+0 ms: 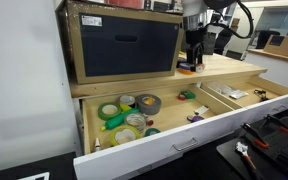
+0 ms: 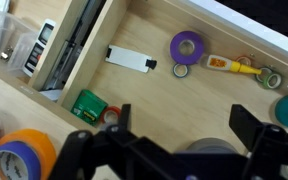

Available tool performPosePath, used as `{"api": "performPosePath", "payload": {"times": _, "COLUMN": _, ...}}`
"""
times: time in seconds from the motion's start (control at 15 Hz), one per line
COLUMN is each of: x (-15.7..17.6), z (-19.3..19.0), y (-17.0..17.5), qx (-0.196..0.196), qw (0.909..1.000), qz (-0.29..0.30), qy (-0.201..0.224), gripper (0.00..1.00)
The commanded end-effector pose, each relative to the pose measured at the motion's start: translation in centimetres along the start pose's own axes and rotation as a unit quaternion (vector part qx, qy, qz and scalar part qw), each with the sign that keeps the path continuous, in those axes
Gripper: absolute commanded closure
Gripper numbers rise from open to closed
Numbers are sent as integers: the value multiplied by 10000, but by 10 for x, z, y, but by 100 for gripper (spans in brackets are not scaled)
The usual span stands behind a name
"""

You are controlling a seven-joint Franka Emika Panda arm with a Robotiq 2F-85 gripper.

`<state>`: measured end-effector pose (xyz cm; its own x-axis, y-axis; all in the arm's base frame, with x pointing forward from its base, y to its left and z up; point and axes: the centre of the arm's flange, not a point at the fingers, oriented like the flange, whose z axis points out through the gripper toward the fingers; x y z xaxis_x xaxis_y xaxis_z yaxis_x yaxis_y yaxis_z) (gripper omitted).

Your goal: Remove the clear masking tape from the drawer on the left and put it on the table

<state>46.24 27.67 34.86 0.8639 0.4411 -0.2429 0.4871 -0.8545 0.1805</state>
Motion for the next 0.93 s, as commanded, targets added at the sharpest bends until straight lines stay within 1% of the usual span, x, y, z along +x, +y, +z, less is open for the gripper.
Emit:
{"api": "performPosePath", "payload": {"times": 0.0, "x": 0, "z": 0, "y": 0, "qx": 0, "qw": 10000, "qz": 0, "qy": 0, "gripper": 0}}
{"api": "performPosePath", "payload": {"times": 0.13, "x": 0, "z": 4, "y": 2, "qx": -78, "qw": 10000, "qz": 5, "qy": 33, "gripper": 0}}
{"api": "performPosePath", "payload": {"times": 0.2, "x": 1, "z": 15, "y": 0, "qx": -234, "qw": 9997, "qz": 83, "qy": -8, "gripper": 0}}
{"api": "performPosePath", "payload": {"times": 0.33, "x": 1, "z": 32, "y": -9, "qx": -331, "qw": 9994, "qz": 108, "qy": -55, "gripper": 0}}
{"api": "performPosePath", "payload": {"times": 0.53, "x": 4, "z": 55, "y": -32, "qx": -216, "qw": 9996, "qz": 161, "qy": -94, "gripper": 0}}
{"api": "performPosePath", "payload": {"times": 0.6, "x": 6, "z": 65, "y": -43, "qx": -273, "qw": 9993, "qz": 261, "qy": -47, "gripper": 0}}
{"api": "performPosePath", "payload": {"times": 0.67, "x": 7, "z": 71, "y": -51, "qx": -234, "qw": 9993, "qz": 304, "qy": -41, "gripper": 0}}
{"api": "performPosePath", "payload": {"times": 0.87, "x": 12, "z": 91, "y": -79, "qx": -131, "qw": 9976, "qz": 681, "qy": 71, "gripper": 0}}
